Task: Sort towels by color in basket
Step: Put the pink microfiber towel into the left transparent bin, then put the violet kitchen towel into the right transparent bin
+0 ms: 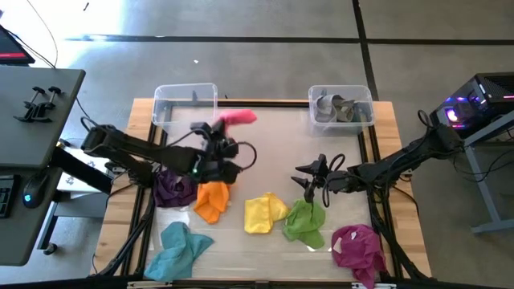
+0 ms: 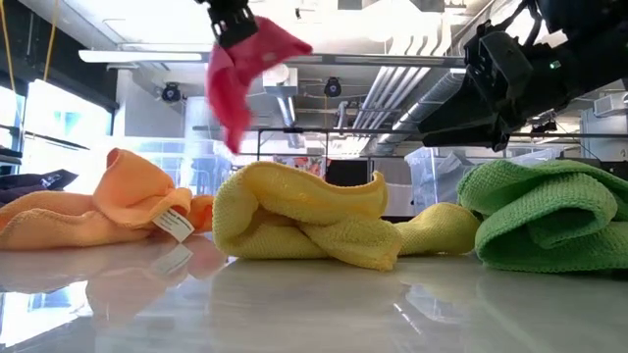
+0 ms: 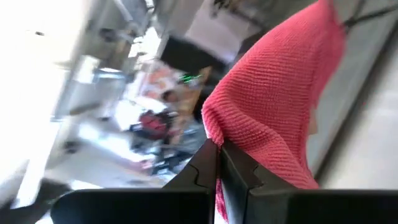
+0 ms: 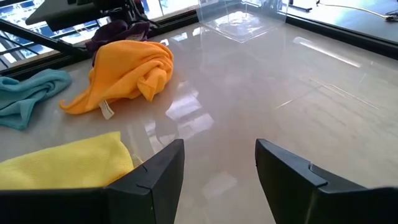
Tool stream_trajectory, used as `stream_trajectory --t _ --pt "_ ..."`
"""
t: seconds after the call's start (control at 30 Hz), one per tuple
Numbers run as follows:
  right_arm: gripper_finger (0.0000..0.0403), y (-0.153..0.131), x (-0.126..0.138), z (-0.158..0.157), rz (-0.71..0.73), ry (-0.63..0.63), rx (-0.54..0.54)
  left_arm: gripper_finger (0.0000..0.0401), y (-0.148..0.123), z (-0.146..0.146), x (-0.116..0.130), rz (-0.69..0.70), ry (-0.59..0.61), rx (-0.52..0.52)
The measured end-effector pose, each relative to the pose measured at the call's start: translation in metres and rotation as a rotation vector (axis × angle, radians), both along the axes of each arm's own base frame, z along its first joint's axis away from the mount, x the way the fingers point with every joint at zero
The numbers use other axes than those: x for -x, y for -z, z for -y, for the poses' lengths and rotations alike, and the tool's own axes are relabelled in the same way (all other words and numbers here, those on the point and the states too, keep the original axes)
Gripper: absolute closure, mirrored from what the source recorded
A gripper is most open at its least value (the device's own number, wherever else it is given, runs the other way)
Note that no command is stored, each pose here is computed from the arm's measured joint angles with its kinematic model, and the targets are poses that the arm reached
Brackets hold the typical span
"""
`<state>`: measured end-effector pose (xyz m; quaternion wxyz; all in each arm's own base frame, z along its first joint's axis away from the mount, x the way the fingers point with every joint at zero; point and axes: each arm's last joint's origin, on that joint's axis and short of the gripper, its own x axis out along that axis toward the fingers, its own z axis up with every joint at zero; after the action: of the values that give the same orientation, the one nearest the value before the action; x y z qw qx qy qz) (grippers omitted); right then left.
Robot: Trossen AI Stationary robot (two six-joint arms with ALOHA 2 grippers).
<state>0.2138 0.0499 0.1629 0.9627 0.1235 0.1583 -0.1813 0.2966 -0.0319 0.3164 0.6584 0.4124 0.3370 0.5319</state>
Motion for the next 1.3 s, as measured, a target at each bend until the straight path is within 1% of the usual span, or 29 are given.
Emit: stream_trajectory --t 0.07,0.13,0.2,0.27,0.33,0.4,0.47,0.53,0.63,0.83,0.93,1.1,1.17,1.3 --pt "0.021 0.0 0.0 0.0 0.002 0.002 -0.005 0.0401 -0.007 -0.012 0.006 -0.056 -0.039 -0.013" --pt "0.021 0.0 0.0 0.0 0.002 0.005 -0.011 0.0401 -0.013 -0.03 0.016 -0.064 -0.088 -0.003" --pt "0.021 0.0 0.0 0.0 0.003 0.007 -0.016 0.0401 -0.017 -0.052 0.032 -0.076 -0.164 0.0" --pt "0.021 0.001 0.0 0.0 -0.004 0.008 -0.016 0.0401 -0.022 -0.073 0.05 -0.044 -0.238 0.025" --pt "0.021 0.001 0.0 0.0 -0.006 0.008 -0.015 0.0401 -0.027 -0.092 0.068 0.02 -0.3 0.084" --pt "0.021 0.001 0.0 0.0 -0.007 0.007 -0.012 0.0401 -0.031 -0.109 0.083 0.091 -0.35 0.166" --pt "0.021 0.001 0.0 0.0 -0.007 0.007 -0.012 0.0401 -0.032 -0.122 0.093 0.149 -0.385 0.256" --pt "0.021 0.001 0.0 0.0 -0.007 0.007 -0.011 0.0401 -0.031 -0.135 0.1 0.176 -0.415 0.333" --pt "0.021 0.001 0.0 0.0 -0.007 0.006 -0.011 0.0399 -0.028 -0.151 0.108 0.195 -0.467 0.397" --pt "0.021 0.001 0.0 0.0 -0.008 0.006 -0.009 0.0385 -0.02 -0.179 0.116 0.18 -0.556 0.473" --pt "0.021 0.001 0.0 0.0 -0.008 0.006 -0.009 0.0366 -0.017 -0.19 0.116 0.19 -0.55 0.517" --pt "0.021 0.001 0.0 0.0 -0.008 0.006 -0.009 0.0322 -0.017 -0.2 0.112 0.266 -0.439 0.642" --pt "0.021 0.001 0.0 0.0 -0.007 0.007 -0.012 0.0307 -0.017 -0.201 0.11 0.272 -0.411 0.663" --pt "0.021 0.001 0.0 0.0 -0.007 0.007 -0.012 0.0288 -0.02 -0.195 0.109 0.257 -0.37 0.67"
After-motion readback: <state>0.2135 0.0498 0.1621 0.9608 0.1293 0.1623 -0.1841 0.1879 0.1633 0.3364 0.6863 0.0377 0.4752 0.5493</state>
